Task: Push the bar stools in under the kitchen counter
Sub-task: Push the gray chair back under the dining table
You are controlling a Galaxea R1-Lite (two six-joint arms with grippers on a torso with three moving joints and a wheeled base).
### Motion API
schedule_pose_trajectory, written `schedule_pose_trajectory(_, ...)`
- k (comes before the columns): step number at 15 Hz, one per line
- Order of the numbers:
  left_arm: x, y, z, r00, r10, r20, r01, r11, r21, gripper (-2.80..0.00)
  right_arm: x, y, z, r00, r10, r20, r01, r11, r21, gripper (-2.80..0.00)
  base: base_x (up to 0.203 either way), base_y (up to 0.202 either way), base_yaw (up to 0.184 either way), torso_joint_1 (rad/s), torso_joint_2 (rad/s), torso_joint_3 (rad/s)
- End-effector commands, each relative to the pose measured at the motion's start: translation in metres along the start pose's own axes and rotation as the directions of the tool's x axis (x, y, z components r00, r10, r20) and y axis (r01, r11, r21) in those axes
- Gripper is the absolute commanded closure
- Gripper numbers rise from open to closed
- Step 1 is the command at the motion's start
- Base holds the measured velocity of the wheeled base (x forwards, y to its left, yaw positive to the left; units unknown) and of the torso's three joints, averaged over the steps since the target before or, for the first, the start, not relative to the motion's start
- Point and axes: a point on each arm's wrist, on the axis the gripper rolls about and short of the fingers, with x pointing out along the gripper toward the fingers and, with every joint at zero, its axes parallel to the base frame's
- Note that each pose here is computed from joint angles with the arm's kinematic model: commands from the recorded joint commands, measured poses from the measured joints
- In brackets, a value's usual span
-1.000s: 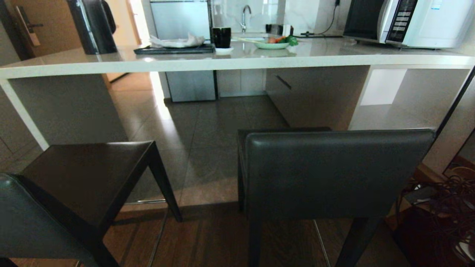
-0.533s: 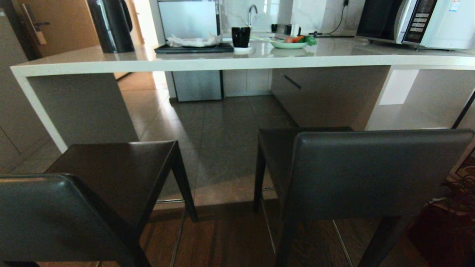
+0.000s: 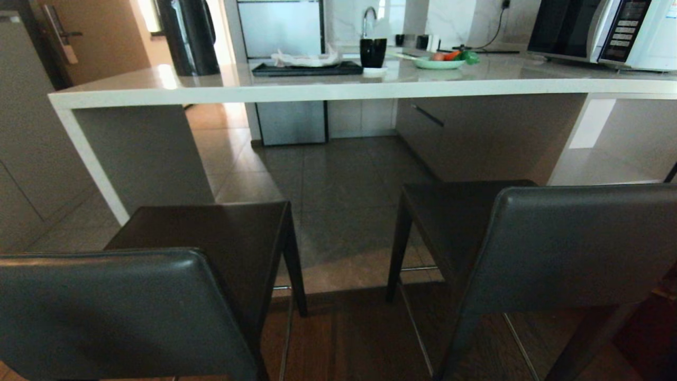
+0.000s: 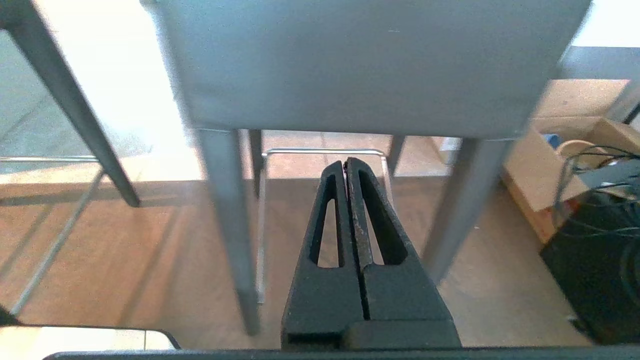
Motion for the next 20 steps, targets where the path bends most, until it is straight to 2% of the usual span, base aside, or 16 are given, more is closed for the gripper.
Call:
schedule_pose_trajectory(1,0.0001,0.0,-0.0002,1.0,0.0,-0.001,0.0,1.0,0.0,0.0,0.0001,0.0,0.0,1.0,0.0,-0.001,0.0,1.0,0.0,0.0,0.0,0.198,-0.006,0.002,0.0,0.005)
schedule_pose_trajectory(20,0.0,0.0,0.0001,1.0,0.0,0.0,0.0,1.0,0.0,0.0,0.0001,0.0,-0.0001,1.0,0.0,-0.002,0.0,1.0,0.0,0.0,0.0,0.197,-0.001,0.003,0.0,0.001)
